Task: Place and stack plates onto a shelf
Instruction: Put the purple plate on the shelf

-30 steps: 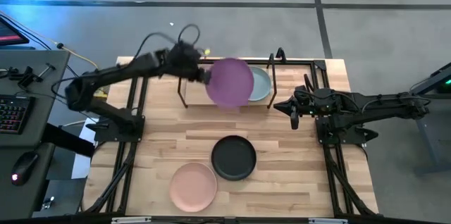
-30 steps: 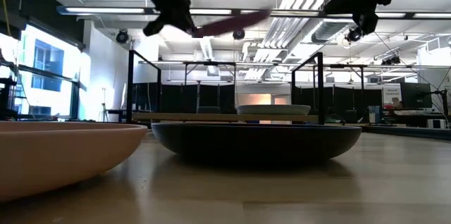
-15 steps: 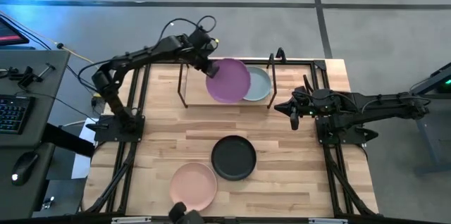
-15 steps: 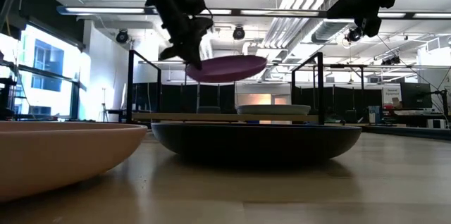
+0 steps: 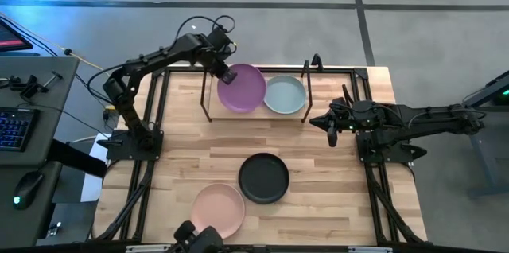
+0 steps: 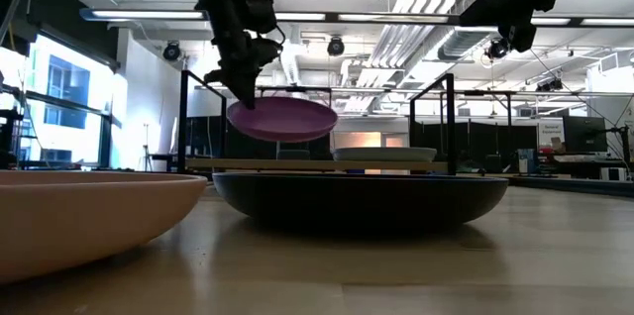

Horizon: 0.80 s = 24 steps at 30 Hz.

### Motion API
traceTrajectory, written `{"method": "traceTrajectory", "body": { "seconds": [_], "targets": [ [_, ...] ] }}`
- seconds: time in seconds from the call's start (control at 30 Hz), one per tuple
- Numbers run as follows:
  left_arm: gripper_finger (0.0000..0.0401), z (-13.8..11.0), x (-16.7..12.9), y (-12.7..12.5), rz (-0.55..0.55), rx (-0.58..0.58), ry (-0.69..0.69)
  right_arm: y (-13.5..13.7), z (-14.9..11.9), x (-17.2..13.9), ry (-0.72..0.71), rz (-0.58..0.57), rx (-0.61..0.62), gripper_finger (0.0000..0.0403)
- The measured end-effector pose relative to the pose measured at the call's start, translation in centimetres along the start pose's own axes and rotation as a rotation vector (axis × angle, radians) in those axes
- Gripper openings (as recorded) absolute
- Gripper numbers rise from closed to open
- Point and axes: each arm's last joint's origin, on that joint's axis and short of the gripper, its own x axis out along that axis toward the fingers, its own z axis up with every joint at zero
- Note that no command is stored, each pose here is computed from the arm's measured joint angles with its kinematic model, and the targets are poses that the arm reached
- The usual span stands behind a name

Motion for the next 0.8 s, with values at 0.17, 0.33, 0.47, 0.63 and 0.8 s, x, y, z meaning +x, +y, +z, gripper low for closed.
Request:
{"method": "traceTrajectory", "body": {
  "seconds": [0.17, 0.33, 0.47, 0.63, 0.8],
  "targets": [
    [0.0000, -0.3, 0.0, -0.2, 0.061, 0.013, 0.023, -0.1, 0.0, 0.0, -0.016, -0.027, 0.000, 0.0000],
    [0.0000, -0.4, 0.0, -0.4, 0.089, 0.019, 0.026, -0.1, 0.1, 0.0, -0.017, -0.029, 0.000, 0.0000],
    [0.0001, -0.5, 0.0, -0.4, 0.090, 0.011, 0.036, -0.1, 0.1, 0.0, -0.017, -0.029, 0.000, 0.0000],
    [0.0008, -0.6, 0.1, -0.4, 0.092, 0.011, 0.045, -0.1, 0.1, 0.0, -0.018, -0.029, 0.000, 0.0000],
    [0.0012, -0.4, 1.7, -0.5, 0.090, 0.003, 0.081, -0.1, 0.1, 0.0, -0.018, -0.028, 0.001, 0.0000]
  ]
}}
